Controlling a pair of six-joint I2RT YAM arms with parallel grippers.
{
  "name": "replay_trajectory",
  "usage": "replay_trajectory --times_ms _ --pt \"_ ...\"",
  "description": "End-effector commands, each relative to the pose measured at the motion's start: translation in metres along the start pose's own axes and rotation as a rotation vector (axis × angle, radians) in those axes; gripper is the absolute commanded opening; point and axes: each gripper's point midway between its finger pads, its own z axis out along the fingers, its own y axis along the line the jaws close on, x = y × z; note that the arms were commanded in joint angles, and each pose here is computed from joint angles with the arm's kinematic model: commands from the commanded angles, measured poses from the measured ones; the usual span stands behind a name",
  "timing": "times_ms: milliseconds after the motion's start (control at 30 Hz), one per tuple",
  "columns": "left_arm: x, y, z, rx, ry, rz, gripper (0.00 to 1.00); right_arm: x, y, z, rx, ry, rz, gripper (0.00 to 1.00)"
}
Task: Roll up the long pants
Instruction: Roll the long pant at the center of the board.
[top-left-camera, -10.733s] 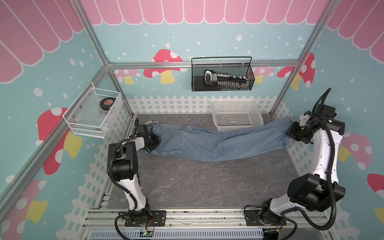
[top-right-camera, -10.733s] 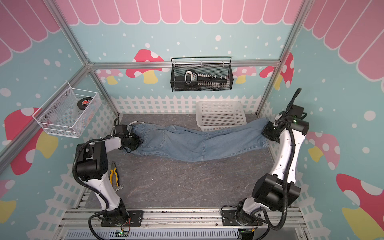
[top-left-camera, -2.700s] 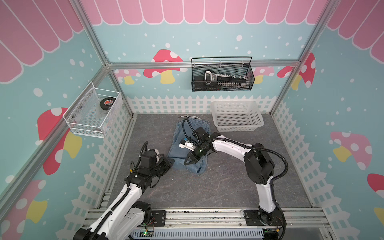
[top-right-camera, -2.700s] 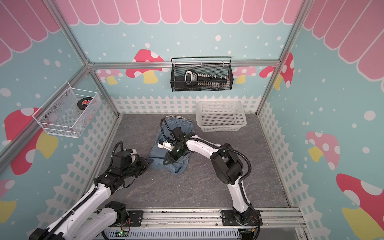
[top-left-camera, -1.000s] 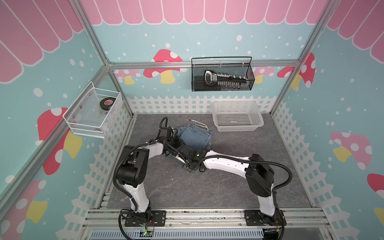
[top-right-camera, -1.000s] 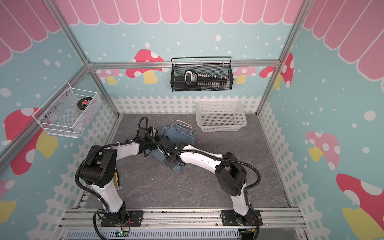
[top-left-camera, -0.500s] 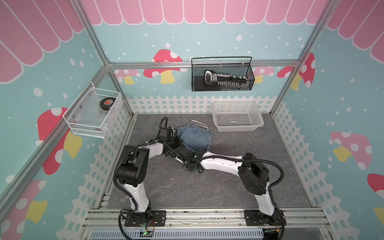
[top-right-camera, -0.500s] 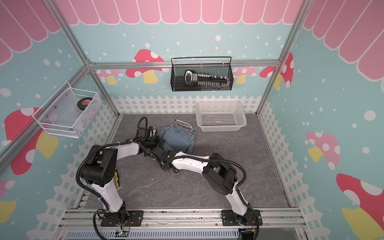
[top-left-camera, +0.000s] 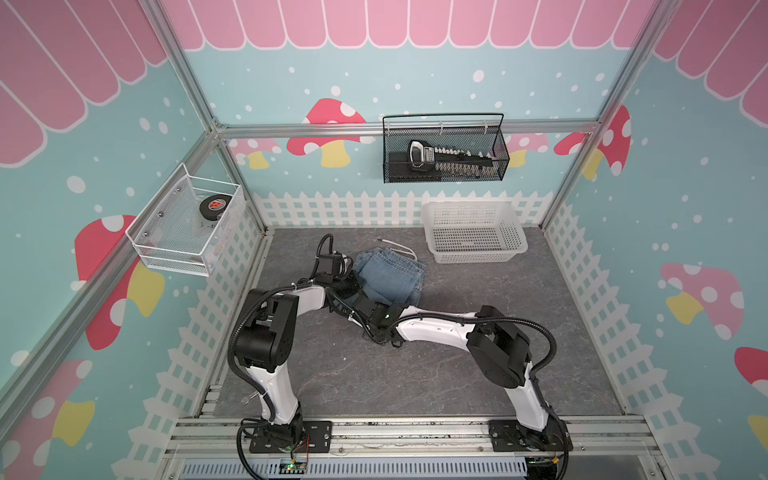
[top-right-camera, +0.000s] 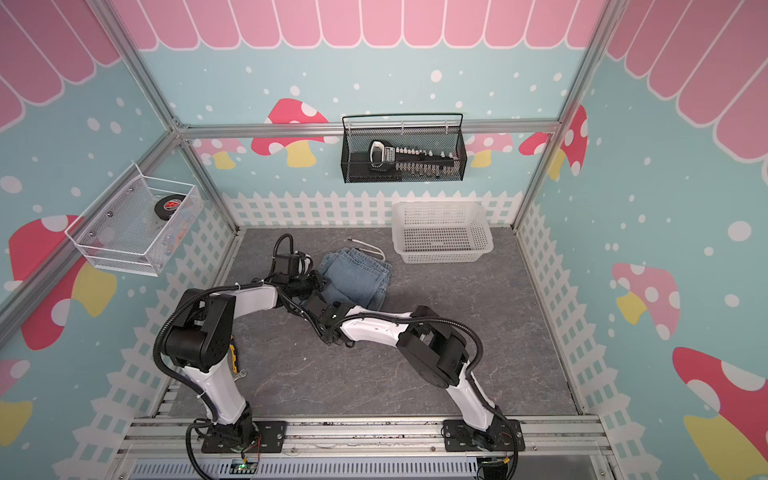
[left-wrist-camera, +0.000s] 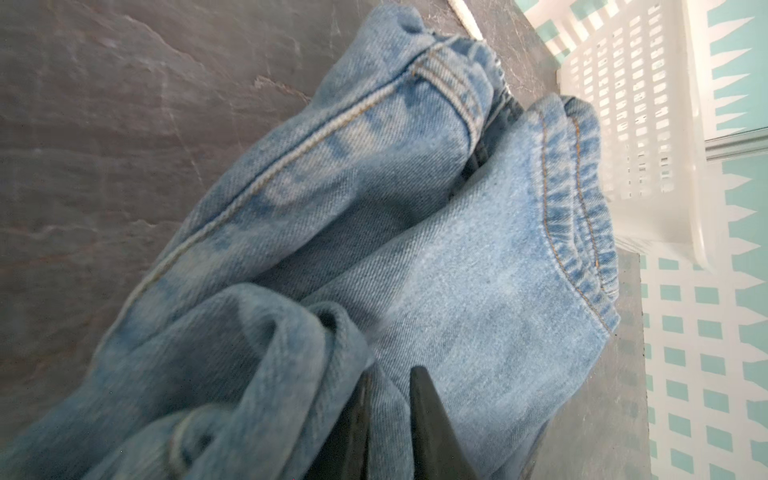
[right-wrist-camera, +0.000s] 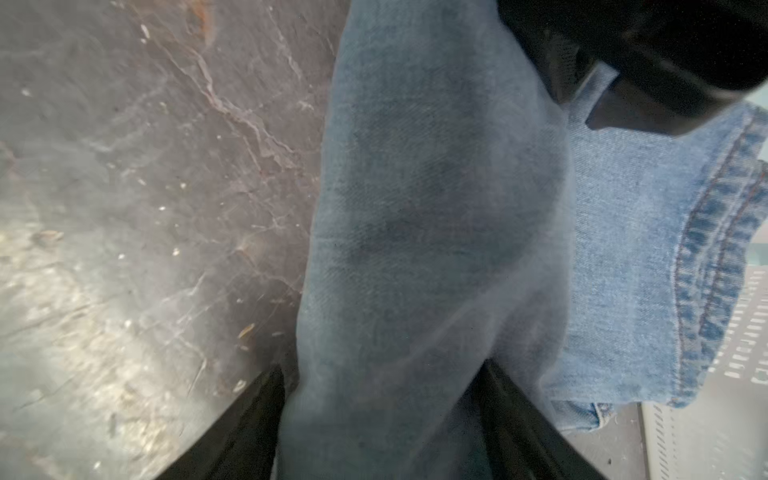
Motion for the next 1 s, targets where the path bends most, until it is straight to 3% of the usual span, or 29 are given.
replay_trajectory --times_ms 0,133,200,333,433,700,967 --pt "-0.004 0.018 0.007 -0.031 0.006 -0.020 0.26 0.007 -0.004 0.019 0.055 0.024 -0.075 0.77" --pt "-0.005 0.018 0.009 -0.004 0.019 -0.035 0.26 0.017 -0.003 0.041 0.057 0.067 -0.088 0.77" --pt "-0.007 0.017 0.008 0.013 0.022 -0.047 0.25 0.022 -0.003 0.054 0.045 0.084 -0.082 0.70" --pt "-0.011 0.011 0.001 0.040 0.026 -0.054 0.25 0.027 0.001 0.062 -0.002 0.091 -0.066 0.21" --pt "-0.017 0.003 -0.008 0.053 0.019 -0.050 0.25 0.018 0.007 0.049 -0.056 0.048 -0.046 0.02" --pt "-0.023 -0.020 -0.062 0.024 -0.034 0.015 0.25 -0.025 0.024 -0.024 -0.320 -0.050 0.085 0.00" --pt "-0.007 -0.013 -0.130 -0.064 -0.130 0.083 0.25 -0.069 0.046 -0.080 -0.674 -0.138 0.268 0.00"
